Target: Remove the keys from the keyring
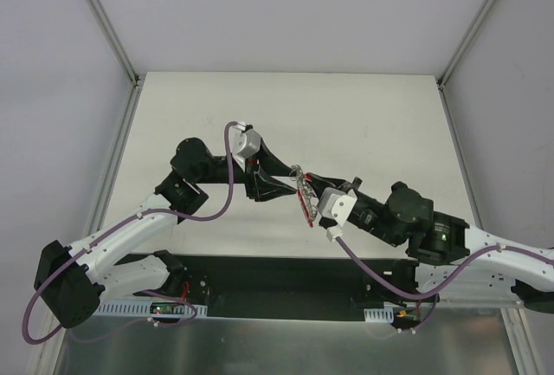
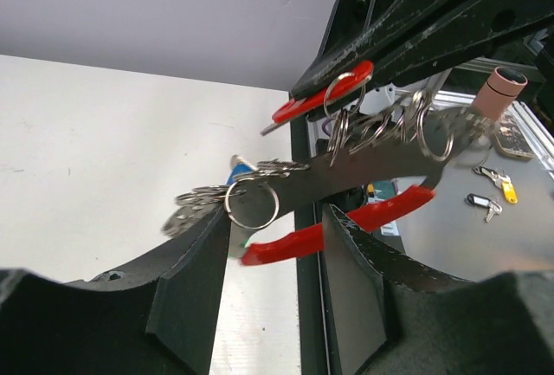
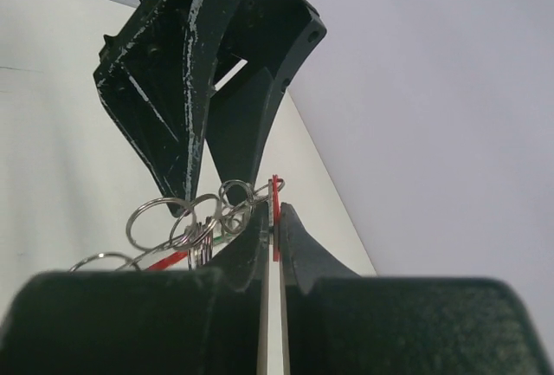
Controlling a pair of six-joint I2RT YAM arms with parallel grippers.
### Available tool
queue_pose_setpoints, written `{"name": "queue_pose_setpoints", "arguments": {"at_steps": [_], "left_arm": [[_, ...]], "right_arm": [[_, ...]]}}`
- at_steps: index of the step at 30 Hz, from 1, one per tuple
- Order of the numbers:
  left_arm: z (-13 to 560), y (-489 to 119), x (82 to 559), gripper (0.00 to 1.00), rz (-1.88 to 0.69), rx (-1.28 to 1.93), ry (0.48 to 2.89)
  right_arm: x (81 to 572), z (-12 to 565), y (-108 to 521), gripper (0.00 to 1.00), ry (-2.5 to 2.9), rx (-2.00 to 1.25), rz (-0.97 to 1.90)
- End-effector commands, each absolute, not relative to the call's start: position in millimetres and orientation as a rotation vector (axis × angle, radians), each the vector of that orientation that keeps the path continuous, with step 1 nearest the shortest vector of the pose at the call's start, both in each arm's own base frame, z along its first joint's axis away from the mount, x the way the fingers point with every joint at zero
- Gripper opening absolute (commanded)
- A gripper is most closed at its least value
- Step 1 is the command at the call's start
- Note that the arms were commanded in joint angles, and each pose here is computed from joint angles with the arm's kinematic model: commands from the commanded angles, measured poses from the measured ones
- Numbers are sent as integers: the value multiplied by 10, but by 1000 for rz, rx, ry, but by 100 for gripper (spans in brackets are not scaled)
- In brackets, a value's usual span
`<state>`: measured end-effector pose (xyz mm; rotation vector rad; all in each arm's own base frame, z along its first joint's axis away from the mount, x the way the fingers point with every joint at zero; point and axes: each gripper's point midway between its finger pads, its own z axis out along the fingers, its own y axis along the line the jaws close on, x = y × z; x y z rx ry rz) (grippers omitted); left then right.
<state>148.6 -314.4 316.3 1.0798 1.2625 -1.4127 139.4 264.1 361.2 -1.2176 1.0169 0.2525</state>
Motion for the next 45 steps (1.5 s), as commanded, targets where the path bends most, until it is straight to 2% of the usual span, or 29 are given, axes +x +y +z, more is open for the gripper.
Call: {"name": "queue_pose_setpoints", "arguments": {"at_steps": [1, 17, 20, 21, 22, 26, 28, 38, 45], "left_arm": [[3537, -3132, 1423, 46, -1404, 1082, 1123], [3597, -3192, 1356, 38, -1481, 1087, 1058], [3592, -3189, 1355, 31, -1484, 1082, 1045], [3598, -3186, 1349, 23, -1484, 1084, 1041], [3602, -3183, 1348, 20, -1483, 1082, 1038], [3631, -3174, 1327, 12, -1486, 1080, 1024], [3637, -3171, 1316, 0, -1490, 1083, 1018], [3613, -3102, 1258, 0, -1459, 1105, 1031], [3601, -3060, 1221, 0, -1435, 1116, 1027]], "right_arm": [[1331, 3872, 2660, 1, 980, -1098, 359], [1342, 3916, 2711, 1, 989, -1053, 390], [1354, 3899, 2721, 1, 995, -1055, 382], [1356, 3888, 2719, 1, 997, -1055, 382], [1352, 3885, 2718, 1, 998, -1054, 386], [1349, 3866, 2701, 1, 1001, -1048, 391], [1362, 3835, 2679, 1, 1010, -1044, 383], [1398, 3680, 2549, 1, 1048, -1032, 353], [1348, 3768, 2509, 1, 1023, -1004, 398]]}}
